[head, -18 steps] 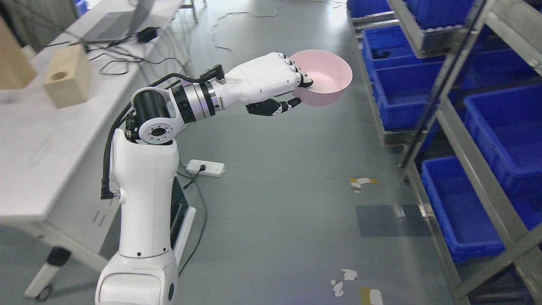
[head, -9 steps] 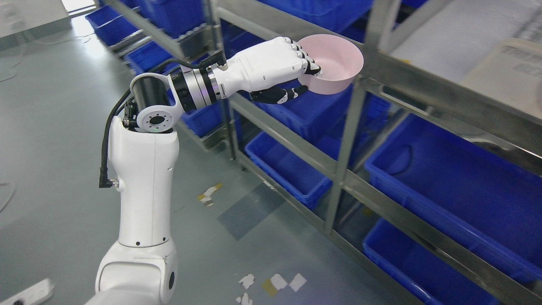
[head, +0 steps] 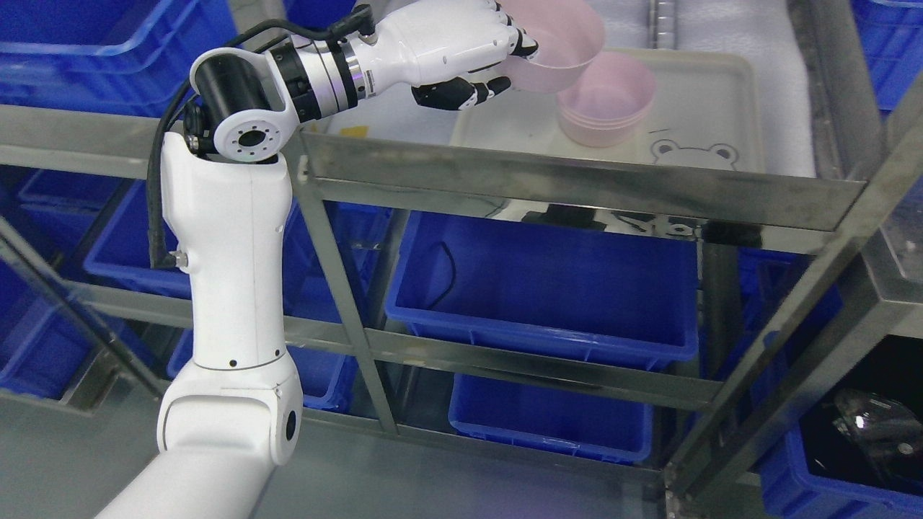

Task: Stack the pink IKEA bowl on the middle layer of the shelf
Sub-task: 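Lower the held bowl onto the pink bowl on the white tray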

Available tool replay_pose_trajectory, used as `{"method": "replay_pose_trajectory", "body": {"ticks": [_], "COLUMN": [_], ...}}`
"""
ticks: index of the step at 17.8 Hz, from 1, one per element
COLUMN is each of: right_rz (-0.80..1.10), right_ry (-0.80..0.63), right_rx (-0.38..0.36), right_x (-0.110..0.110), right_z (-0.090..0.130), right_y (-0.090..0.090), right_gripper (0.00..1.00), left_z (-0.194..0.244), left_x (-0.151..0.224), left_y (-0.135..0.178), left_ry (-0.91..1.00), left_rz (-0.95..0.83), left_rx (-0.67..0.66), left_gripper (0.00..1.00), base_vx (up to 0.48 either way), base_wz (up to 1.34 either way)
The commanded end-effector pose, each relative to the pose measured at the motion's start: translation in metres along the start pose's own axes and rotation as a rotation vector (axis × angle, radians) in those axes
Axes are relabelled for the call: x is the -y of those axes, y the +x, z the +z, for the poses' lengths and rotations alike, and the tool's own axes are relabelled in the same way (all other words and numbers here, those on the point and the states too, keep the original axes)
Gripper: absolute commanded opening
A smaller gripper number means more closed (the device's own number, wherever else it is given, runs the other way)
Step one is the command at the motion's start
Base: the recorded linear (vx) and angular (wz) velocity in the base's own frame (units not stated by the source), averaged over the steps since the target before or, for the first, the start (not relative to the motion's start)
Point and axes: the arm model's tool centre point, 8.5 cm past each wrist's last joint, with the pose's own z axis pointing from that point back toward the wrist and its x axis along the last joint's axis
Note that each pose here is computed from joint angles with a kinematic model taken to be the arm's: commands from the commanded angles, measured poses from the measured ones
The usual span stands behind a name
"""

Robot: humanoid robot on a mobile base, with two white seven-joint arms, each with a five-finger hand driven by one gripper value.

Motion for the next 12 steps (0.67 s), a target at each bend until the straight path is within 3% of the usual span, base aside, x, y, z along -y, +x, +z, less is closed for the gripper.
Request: {"method": "replay_pose_trajectory", "body": {"ticks": [1, 12], "right_rz": [0.002, 0.002], "right_ry": [-0.016, -0.016], "right_rx": [-0.007, -0.007], "right_x": [0.01, 0.01], "right_z": [0.0, 0.0], "right_y": [-0.01, -0.01], "right_gripper": [1.0, 1.0], "left_z": [0.006, 0.0], "left_x": [0.024, 0.054], "left_y": [-0.036, 0.001], "left_ry": [-0.144, -0.205], "left_rz": [0.024, -0.002], "left_rx": [-0.136, -0.075], "left_gripper": [0.01, 0.01], "base_vx": [0.147, 0.094], "base_wz": [-0.75, -0.32]}}
